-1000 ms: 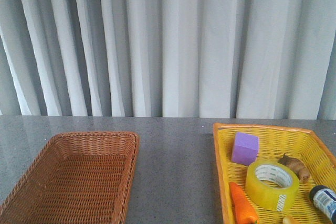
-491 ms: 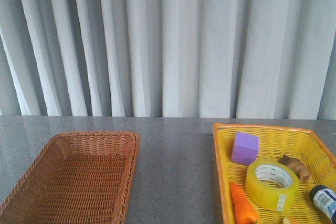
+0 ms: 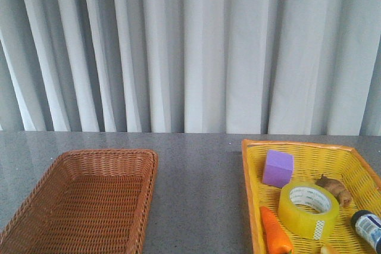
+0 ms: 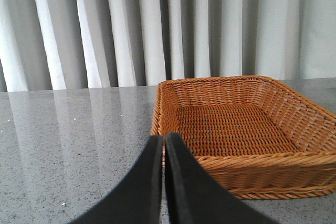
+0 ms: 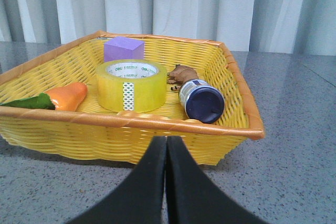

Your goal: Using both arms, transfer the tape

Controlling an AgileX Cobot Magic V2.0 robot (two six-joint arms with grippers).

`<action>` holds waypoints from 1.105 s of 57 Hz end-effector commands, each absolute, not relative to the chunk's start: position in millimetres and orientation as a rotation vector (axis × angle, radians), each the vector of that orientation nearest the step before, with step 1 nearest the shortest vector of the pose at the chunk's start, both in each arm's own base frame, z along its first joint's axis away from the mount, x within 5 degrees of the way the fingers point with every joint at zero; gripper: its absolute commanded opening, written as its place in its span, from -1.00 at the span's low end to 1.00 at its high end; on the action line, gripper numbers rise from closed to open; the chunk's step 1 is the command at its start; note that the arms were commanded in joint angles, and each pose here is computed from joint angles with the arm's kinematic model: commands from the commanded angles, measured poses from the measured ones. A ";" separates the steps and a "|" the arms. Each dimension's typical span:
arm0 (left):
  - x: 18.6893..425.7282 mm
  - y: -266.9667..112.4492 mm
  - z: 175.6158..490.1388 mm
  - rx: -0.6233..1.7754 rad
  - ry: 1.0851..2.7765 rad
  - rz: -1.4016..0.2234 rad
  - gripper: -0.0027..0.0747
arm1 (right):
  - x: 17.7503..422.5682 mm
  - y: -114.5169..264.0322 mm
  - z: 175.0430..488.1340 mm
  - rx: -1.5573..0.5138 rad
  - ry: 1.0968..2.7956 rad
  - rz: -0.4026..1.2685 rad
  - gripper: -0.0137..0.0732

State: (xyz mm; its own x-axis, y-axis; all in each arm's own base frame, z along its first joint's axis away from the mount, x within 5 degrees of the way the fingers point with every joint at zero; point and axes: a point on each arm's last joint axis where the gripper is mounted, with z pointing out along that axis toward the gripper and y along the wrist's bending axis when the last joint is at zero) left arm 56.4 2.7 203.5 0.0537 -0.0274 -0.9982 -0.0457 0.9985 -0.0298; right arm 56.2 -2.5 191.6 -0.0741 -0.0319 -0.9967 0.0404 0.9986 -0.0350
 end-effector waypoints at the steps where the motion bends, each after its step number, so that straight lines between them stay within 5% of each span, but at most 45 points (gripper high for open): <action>1: 54.1 2.3 213.4 -0.064 1.424 -0.001 -0.95 | 56.0 -2.6 197.4 0.000 1.566 -0.070 -0.70; 12: 52.6 1.0 221.4 0.048 1.335 0.113 -0.95 | 55.5 -2.3 206.3 -0.003 1.474 -0.071 -0.70; 23: 40.5 -1.4 257.5 0.030 1.049 0.061 -0.95 | 39.2 0.5 253.3 -0.027 0.964 -0.075 -0.70; 30: 31.9 -1.5 289.3 -0.005 0.996 0.005 -0.95 | 29.0 1.4 287.6 -0.005 0.842 -0.019 -0.70; 41: 41.6 1.6 362.3 -0.017 1.169 0.049 -0.95 | 35.1 -0.5 362.9 0.048 1.020 0.032 -0.70; 48: 80.5 4.3 406.1 -0.028 1.372 0.052 -0.95 | 72.8 -3.4 401.0 0.076 1.297 0.023 -0.70; 55: 133.8 5.7 427.4 -0.040 1.651 0.046 -0.95 | 126.2 -6.6 409.3 0.102 1.601 0.012 -0.70; 63: 177.8 7.2 434.1 -0.056 1.824 0.046 -0.95 | 171.5 -8.3 401.4 0.112 1.738 0.014 -0.70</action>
